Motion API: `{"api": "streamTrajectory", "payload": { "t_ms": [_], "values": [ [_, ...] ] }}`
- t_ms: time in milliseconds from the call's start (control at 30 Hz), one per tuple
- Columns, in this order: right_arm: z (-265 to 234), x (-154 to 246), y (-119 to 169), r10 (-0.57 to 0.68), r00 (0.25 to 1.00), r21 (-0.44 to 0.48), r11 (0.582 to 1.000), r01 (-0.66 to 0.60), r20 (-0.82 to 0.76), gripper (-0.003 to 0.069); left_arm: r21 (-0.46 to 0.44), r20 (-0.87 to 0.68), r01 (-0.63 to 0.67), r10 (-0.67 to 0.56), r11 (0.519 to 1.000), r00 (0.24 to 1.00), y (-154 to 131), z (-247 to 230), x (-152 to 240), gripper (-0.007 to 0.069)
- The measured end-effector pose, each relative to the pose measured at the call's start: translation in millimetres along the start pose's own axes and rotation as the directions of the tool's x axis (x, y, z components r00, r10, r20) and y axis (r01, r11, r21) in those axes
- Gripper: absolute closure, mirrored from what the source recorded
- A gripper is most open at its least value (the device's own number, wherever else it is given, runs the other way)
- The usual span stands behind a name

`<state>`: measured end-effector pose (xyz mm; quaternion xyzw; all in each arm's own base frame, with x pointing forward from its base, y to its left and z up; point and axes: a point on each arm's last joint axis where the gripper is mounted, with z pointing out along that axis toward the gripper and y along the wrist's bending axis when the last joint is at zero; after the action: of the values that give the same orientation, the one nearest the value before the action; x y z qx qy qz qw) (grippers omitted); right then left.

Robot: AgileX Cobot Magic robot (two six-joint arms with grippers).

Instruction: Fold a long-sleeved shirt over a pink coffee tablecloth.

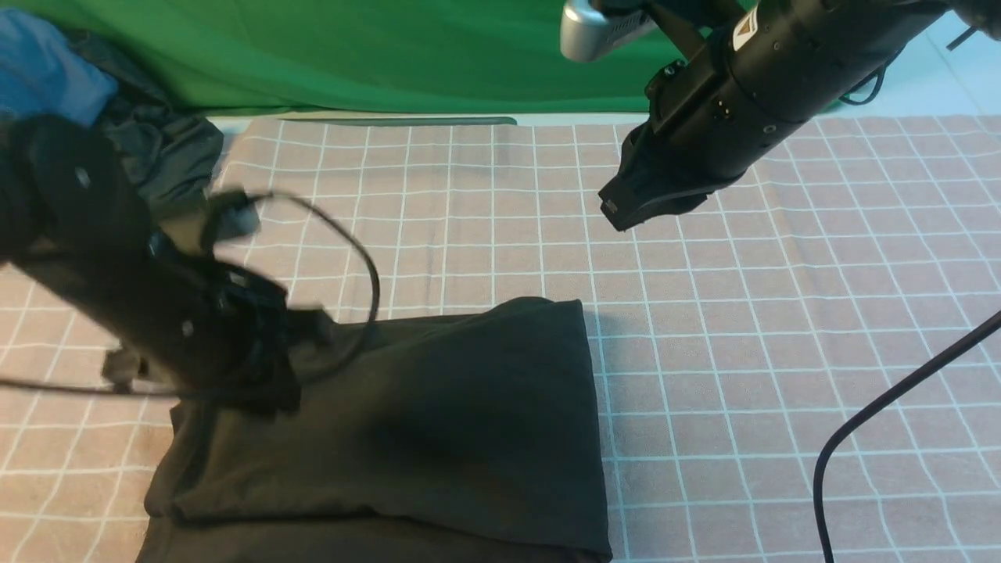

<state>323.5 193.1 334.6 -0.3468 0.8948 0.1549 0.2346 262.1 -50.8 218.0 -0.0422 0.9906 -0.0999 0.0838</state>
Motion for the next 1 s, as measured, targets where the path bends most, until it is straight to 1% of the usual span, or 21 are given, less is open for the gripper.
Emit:
{"api": "streamTrajectory", "payload": {
  "t_ms": [67,100,133,200,333,467,533,600,700,800,867,1000],
  "values": [
    [0.0,1.2,0.4,0.0,1.0,-0.005,1.0,0.0,-0.013,0.062,-0.048,-0.058,0.035,-0.038,0.998,0.998,8.8,13.8,15.5,0.0592],
    [0.0,1.4,0.6,0.001,1.0,-0.007,1.0,-0.001,-0.016,0.0619,-0.068,-0.068,0.046,-0.051,0.997,0.996,11.9,17.5,19.6,0.06],
    [0.0,1.9,0.8,0.0,1.0,-0.008,1.0,-0.001,-0.02,0.062,-0.111,-0.089,0.077,-0.087,0.991,0.992,19.5,24.2,28.1,0.061],
    [0.0,2.1,0.8,0.002,1.0,-0.009,1.0,-0.002,-0.023,0.062,-0.145,-0.099,0.111,-0.126,0.983,0.987,25.5,29.6,34.9,0.0613],
    [0.8,1.6,-0.2,0.05,0.999,0.0,0.999,-0.05,-0.019,0.0614,-0.154,-0.094,0.133,-0.149,0.979,0.984,28.7,30.8,37.9,0.0613],
    [10.0,2.1,-5.0,0.102,0.994,0.026,0.995,-0.101,-0.036,0.0585,-0.143,-0.06,0.135,-0.145,0.98,0.988,26.8,21.2,36.3,0.0613],
    [22.9,3.5,-9.0,0.133,0.989,0.031,0.991,-0.131,-0.065,0.0522,-0.13,-0.007,0.129,-0.131,0.983,0.991,25.0,8.9,35.2,0.0612],
    [40.8,5.7,-13.6,0.155,0.983,0.034,0.988,-0.152,-0.103,0.0434,-0.11,0.056,0.124,-0.118,0.986,0.991,22.8,-6.2,36.1,0.0612],
    [73.0,9.1,-22.0,0.179,0.973,0.042,0.984,-0.175,-0.143,0.0244,-0.077,0.147,0.117,-0.105,0.99,0.983,20.1,-28.7,41.9,0.0612],
    [101.3,11.6,-29.6,0.204,0.967,0.054,0.979,-0.198,-0.149,0.0113,-0.018,0.228,0.121,-0.114,0.992,0.967,15.9,-50.2,50.3,0.0612],
    [119.1,14.0,-34.3,0.225,0.963,0.062,0.974,-0.218,-0.149,0.0063,0.033,0.28,0.126,-0.13,0.992,0.951,12.5,-64.8,57.6,0.0612],
    [140.6,18.0,-39.7,0.265,0.952,0.075,0.964,-0.256,-0.151,0.0045,0.086,0.344,0.115,-0.138,0.99,0.929,9.6,-83.0,68.7,0.0612]
  ]
}}
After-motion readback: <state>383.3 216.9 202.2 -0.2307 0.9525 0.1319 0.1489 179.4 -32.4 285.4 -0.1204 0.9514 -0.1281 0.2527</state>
